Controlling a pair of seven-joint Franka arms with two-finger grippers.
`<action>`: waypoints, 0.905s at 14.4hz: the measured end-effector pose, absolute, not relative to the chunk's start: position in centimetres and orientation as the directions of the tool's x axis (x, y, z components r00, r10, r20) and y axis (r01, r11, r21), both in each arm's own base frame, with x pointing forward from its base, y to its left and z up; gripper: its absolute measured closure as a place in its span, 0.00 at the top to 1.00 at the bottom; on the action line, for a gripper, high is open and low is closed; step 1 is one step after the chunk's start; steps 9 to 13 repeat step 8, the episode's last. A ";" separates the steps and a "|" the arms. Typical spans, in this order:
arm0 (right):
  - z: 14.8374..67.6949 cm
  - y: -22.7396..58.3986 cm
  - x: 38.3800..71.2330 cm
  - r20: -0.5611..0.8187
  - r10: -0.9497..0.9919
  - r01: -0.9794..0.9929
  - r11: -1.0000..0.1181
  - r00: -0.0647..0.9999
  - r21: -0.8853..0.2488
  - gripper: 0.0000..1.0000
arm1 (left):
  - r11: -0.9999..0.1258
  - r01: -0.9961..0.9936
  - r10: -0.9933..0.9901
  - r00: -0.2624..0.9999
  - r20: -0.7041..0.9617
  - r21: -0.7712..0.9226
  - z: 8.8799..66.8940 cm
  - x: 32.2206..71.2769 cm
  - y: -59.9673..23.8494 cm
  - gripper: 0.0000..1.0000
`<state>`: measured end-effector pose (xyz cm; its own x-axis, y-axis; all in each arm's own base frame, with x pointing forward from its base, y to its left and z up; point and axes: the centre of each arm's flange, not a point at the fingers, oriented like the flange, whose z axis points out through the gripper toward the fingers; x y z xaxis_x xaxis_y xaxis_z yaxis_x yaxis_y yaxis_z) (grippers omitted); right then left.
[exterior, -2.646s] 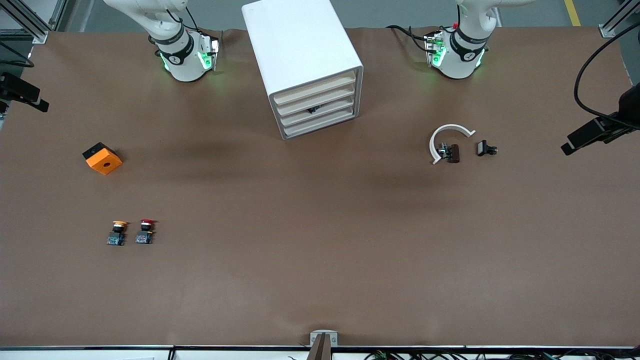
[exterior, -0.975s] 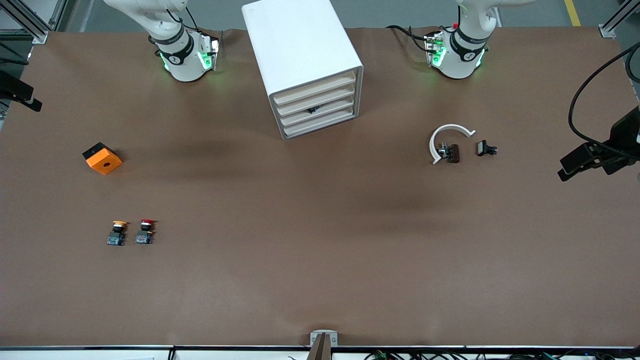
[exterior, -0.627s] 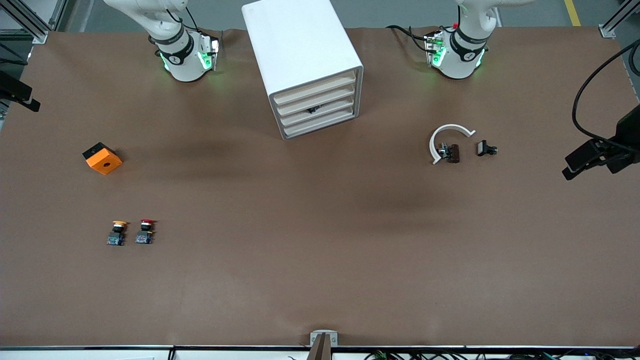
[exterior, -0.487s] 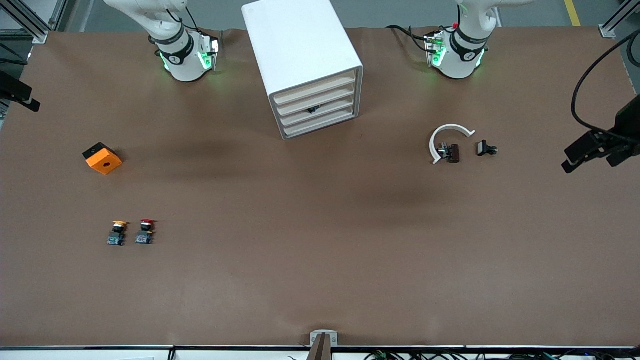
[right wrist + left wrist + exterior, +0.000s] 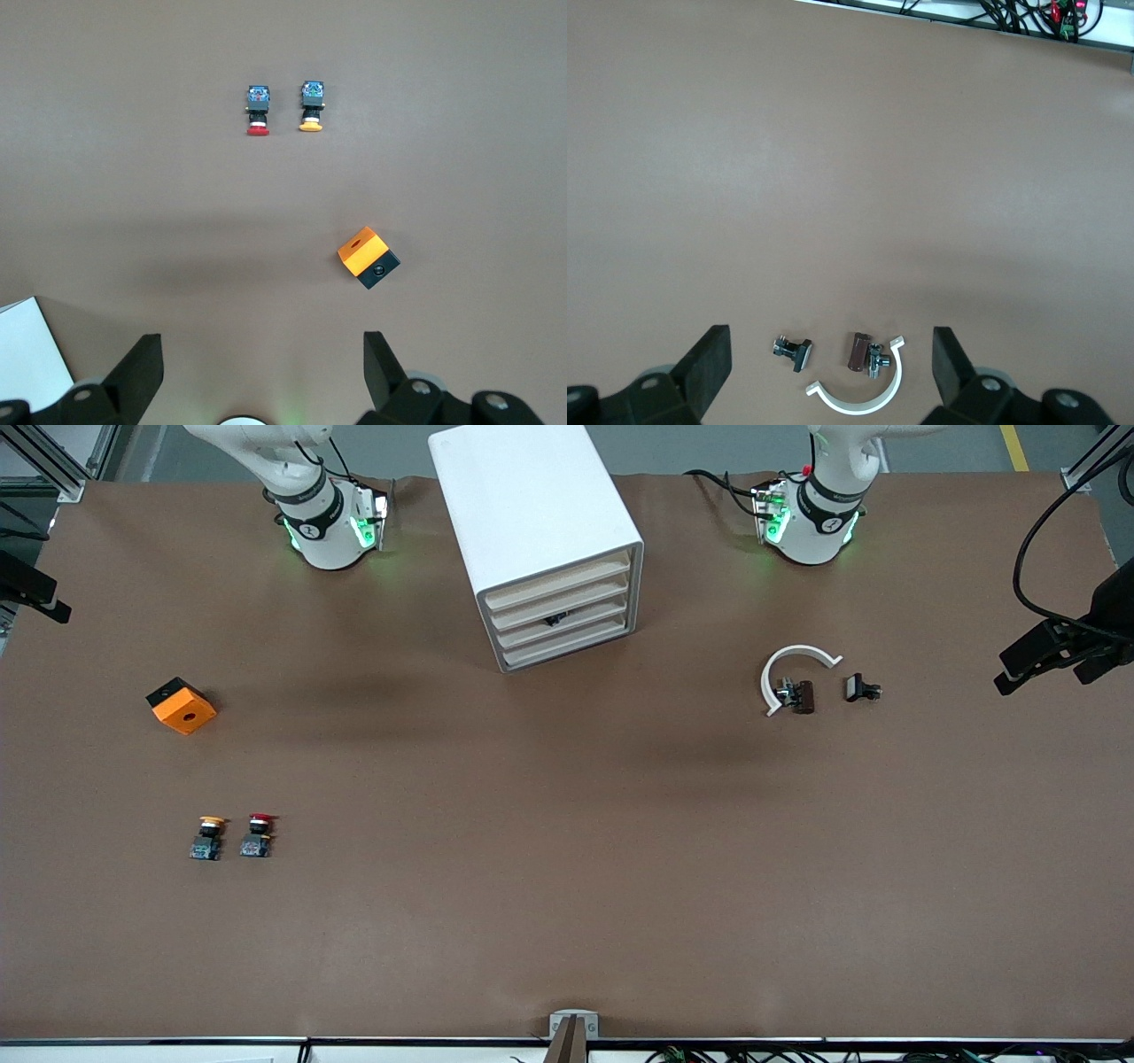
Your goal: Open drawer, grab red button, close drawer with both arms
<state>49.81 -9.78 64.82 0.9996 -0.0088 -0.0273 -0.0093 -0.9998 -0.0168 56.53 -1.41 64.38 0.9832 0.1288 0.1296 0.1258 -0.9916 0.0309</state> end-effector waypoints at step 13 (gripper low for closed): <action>65.1 -9.8 49.6 -0.022 -0.036 -0.036 -0.999 0.999 -0.016 1.00 | -0.997 0.073 0.076 0.989 0.129 0.024 64.3 56.5 -1.4 1.00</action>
